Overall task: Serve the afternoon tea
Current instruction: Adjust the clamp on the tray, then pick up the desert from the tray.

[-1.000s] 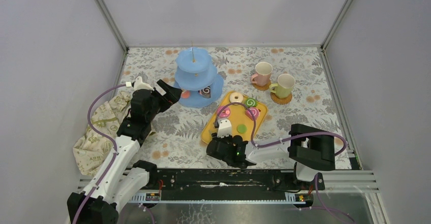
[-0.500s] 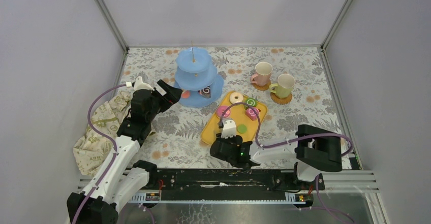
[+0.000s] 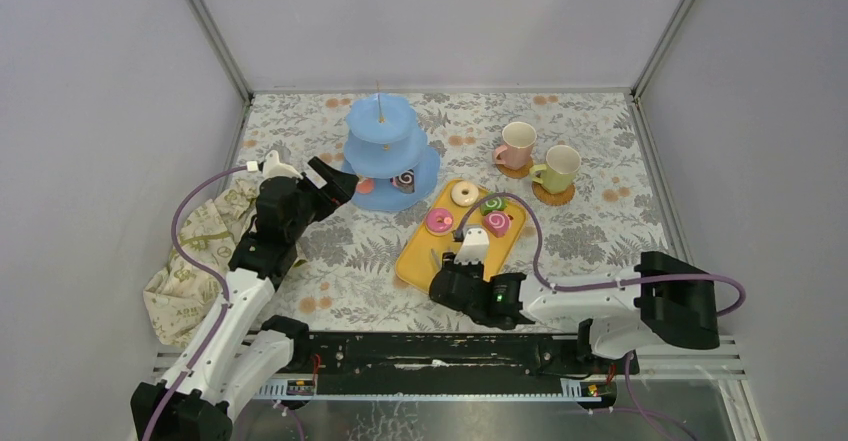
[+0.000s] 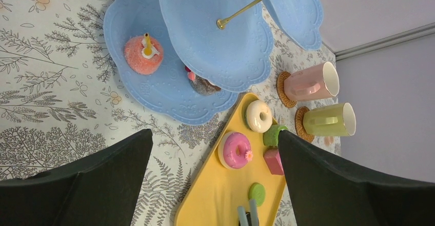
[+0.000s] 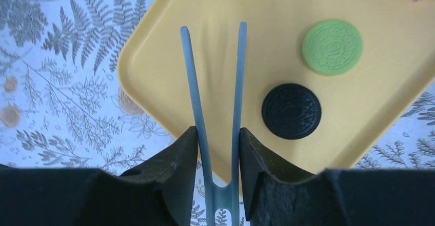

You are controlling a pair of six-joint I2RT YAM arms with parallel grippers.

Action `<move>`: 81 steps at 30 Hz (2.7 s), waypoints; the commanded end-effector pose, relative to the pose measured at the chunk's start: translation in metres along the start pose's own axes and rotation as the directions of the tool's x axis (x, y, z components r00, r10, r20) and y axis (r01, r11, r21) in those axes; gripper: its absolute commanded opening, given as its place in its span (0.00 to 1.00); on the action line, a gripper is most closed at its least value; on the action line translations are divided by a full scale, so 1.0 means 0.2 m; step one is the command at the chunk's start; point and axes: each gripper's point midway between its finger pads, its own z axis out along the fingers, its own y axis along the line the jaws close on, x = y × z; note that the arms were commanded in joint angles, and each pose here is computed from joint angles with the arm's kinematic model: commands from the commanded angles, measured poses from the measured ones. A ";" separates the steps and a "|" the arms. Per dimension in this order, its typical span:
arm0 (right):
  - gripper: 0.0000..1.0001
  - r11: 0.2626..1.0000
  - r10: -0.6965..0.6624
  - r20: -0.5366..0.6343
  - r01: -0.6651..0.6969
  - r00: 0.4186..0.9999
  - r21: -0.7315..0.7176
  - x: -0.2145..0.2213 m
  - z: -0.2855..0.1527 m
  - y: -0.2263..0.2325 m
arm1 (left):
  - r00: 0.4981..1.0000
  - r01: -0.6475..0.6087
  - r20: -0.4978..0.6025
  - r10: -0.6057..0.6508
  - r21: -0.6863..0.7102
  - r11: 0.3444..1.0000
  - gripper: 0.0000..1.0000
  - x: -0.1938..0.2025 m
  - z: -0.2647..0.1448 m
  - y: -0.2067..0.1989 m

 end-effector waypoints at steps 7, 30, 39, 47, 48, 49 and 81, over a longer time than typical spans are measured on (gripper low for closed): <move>0.41 0.983 0.177 0.036 -0.179 0.984 0.048 -0.21 0.04 -0.13 | 0.999 -0.007 0.040 0.005 0.048 0.999 1.00 -0.04 -0.02 -0.06; 0.44 0.975 0.224 -0.056 -0.223 0.973 0.011 -0.37 0.21 -0.07 | 0.999 -0.001 0.040 -0.001 0.055 0.999 1.00 -0.04 -0.02 -0.06; 0.44 0.971 0.238 -0.074 -0.236 0.969 0.026 -0.39 0.27 -0.07 | 0.999 0.000 0.040 -0.002 0.059 0.998 1.00 -0.04 -0.02 -0.06; 0.44 0.969 0.245 -0.104 -0.242 0.964 0.045 -0.38 0.34 -0.07 | 0.999 -0.001 0.045 -0.002 0.063 0.998 1.00 -0.04 -0.03 -0.07; 0.44 0.969 0.247 -0.106 -0.243 0.963 0.050 -0.38 0.34 -0.08 | 0.999 -0.001 0.045 -0.002 0.062 0.998 1.00 -0.04 -0.03 -0.07; 0.44 0.968 0.248 -0.107 -0.243 0.963 0.055 -0.38 0.35 -0.08 | 0.999 -0.002 0.044 0.000 0.062 0.998 1.00 -0.04 -0.02 -0.07; 0.22 0.932 0.362 -0.250 -0.350 0.898 0.090 -0.34 0.43 -0.10 | 0.999 -0.012 0.043 0.009 0.066 0.998 1.00 -0.05 -0.04 -0.08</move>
